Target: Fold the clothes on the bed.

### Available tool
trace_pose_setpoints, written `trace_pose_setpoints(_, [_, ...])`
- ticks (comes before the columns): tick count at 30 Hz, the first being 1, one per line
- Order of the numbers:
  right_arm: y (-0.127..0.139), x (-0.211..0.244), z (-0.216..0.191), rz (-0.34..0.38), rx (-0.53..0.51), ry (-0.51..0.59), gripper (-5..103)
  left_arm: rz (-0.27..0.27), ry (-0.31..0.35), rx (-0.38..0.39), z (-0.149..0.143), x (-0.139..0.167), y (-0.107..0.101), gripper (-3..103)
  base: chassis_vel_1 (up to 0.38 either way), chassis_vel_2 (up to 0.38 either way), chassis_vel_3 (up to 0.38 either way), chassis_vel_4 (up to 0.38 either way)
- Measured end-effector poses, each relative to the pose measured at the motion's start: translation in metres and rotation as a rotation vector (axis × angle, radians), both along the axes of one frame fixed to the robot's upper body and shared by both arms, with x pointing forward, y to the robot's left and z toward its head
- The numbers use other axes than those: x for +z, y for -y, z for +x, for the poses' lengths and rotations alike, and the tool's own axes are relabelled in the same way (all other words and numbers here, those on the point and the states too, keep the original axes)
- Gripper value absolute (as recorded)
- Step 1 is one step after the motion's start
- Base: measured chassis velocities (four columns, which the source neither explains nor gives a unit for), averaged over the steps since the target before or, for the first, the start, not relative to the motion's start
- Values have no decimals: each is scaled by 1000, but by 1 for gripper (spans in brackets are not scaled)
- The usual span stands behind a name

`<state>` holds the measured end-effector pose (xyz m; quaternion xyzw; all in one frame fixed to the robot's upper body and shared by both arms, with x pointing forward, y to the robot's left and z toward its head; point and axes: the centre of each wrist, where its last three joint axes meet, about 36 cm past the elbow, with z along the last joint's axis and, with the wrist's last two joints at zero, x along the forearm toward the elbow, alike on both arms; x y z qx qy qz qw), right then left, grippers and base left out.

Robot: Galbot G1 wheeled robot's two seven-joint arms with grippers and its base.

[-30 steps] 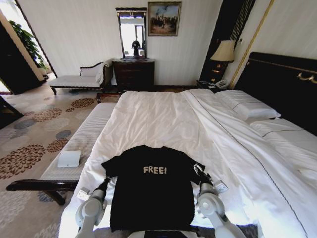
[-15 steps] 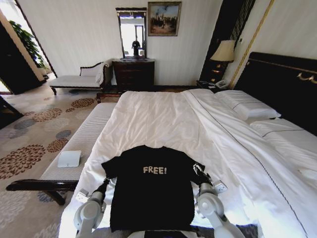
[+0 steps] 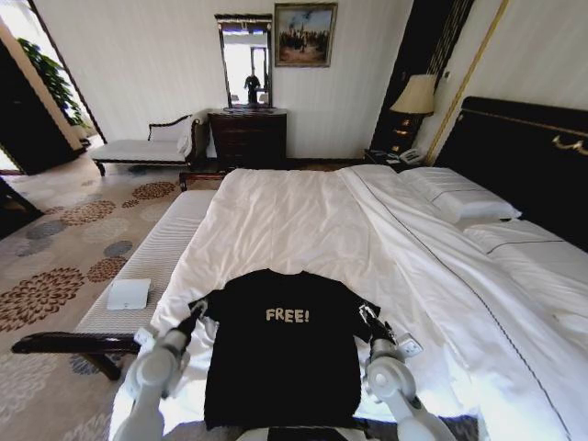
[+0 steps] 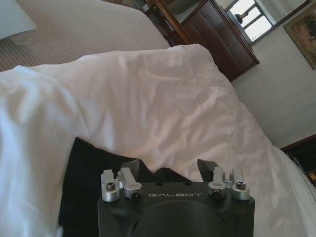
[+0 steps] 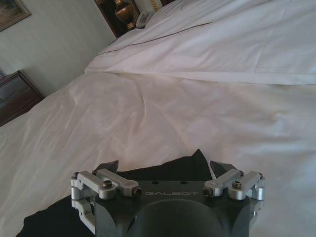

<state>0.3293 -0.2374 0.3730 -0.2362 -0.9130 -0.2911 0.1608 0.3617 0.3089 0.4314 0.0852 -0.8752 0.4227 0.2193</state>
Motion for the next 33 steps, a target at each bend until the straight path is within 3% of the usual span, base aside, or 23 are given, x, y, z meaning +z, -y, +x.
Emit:
trace_pose_setpoints(6, [3, 5, 2, -5, -11, 0, 100, -20, -29, -9, -6, -7, 1, 94, 0, 0, 0, 0])
trace_pose_setpoints(9, [3, 4, 2, -5, -13, -1, 100, -26, -29, -5, -2, -9, 1, 98, 0, 0, 0, 0])
trace_pose_setpoints(11, [1, 3, 2, -7, -14, -6, 100, -32, 3, 6, 15, -7, 0, 100, 0, 0, 0, 0])
trace_pose_setpoints(16, [-3, -2, 2, -19, -12, -22, 100, -13, 21, -14, 59, -8, -3, 100, 0, 0, 0, 0])
trace_pose_setpoints(22, [-3, -7, 1, -43, -22, -39, 100, 115, -96, -77, 116, -40, 4, 100, 0, 0, 0, 0])
trace_pose_setpoints(26, [0, -7, -1, -53, -30, -44, 100, 140, -111, -107, 139, -48, 14, 101, 0, 0, 0, 0])
trace_pose_setpoints(29, [3, -8, -4, -59, -40, -48, 100, 168, -102, -133, 163, -50, 28, 89, 0, 0, 0, 0])
trace_pose_setpoints(33, [3, -8, -6, -57, -47, -50, 100, 196, -105, -159, 172, -50, 35, 78, 0, 0, 0, 0])
